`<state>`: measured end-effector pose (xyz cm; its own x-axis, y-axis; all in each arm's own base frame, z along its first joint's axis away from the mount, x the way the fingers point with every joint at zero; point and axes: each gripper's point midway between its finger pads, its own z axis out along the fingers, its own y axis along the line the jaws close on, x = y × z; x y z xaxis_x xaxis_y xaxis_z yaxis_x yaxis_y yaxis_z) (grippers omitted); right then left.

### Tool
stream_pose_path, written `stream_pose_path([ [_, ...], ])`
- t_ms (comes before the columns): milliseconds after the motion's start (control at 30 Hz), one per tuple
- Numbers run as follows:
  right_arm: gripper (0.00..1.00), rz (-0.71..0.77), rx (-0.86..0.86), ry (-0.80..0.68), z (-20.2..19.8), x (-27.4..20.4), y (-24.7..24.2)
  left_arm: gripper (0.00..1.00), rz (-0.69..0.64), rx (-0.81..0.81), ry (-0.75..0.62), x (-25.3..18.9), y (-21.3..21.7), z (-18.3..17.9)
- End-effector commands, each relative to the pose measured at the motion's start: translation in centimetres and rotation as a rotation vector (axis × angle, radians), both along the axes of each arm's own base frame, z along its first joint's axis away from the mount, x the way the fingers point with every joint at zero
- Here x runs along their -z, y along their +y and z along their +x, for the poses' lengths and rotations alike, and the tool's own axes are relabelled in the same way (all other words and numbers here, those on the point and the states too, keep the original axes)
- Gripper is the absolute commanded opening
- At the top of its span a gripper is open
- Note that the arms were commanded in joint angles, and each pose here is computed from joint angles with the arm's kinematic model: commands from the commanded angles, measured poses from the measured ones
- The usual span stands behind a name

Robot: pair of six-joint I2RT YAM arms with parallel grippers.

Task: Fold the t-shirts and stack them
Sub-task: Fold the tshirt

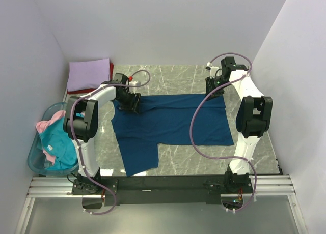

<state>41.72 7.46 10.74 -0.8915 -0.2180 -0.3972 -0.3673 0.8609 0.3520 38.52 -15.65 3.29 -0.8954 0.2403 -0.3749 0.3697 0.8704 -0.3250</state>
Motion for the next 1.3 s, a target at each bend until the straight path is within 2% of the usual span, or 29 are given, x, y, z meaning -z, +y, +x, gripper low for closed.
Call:
stream_pose_path([
  [0,0.23,-0.017,-0.008,-0.002,-0.3,0.2,-0.3,0.62,-0.033,-0.05,-0.025,-1.1,-0.7,1.6],
  [100,0.22,-0.017,-0.007,0.006,-0.4,0.6,-0.3,0.56,-0.038,-0.059,-0.041,-1.2,-0.7,1.9],
  [233,0.22,-0.014,-0.007,0.005,-0.5,0.7,-0.3,0.38,-0.003,-0.068,-0.044,-0.8,-0.2,2.4],
  [433,0.22,-0.017,-0.008,0.004,-0.4,0.6,-0.3,0.25,0.032,-0.074,-0.056,-0.6,0.3,3.3],
  [567,0.22,-0.017,-0.008,0.006,-0.3,0.5,-0.3,0.21,0.04,-0.079,-0.064,-0.8,0.5,3.8],
  [733,0.22,-0.026,-0.008,0.004,-0.3,0.6,-0.5,0.01,0.009,-0.064,-0.058,-1.9,0.3,3.9],
  [933,0.22,-0.024,-0.012,0.004,-0.4,0.5,-0.5,0.01,-0.054,-0.019,-0.047,-5.6,-0.3,2.2],
  [1267,0.22,-0.019,-0.011,0.004,-0.5,0.4,-0.5,0.01,-0.186,0.019,0.185,-6.1,-1.9,-4.1],
])
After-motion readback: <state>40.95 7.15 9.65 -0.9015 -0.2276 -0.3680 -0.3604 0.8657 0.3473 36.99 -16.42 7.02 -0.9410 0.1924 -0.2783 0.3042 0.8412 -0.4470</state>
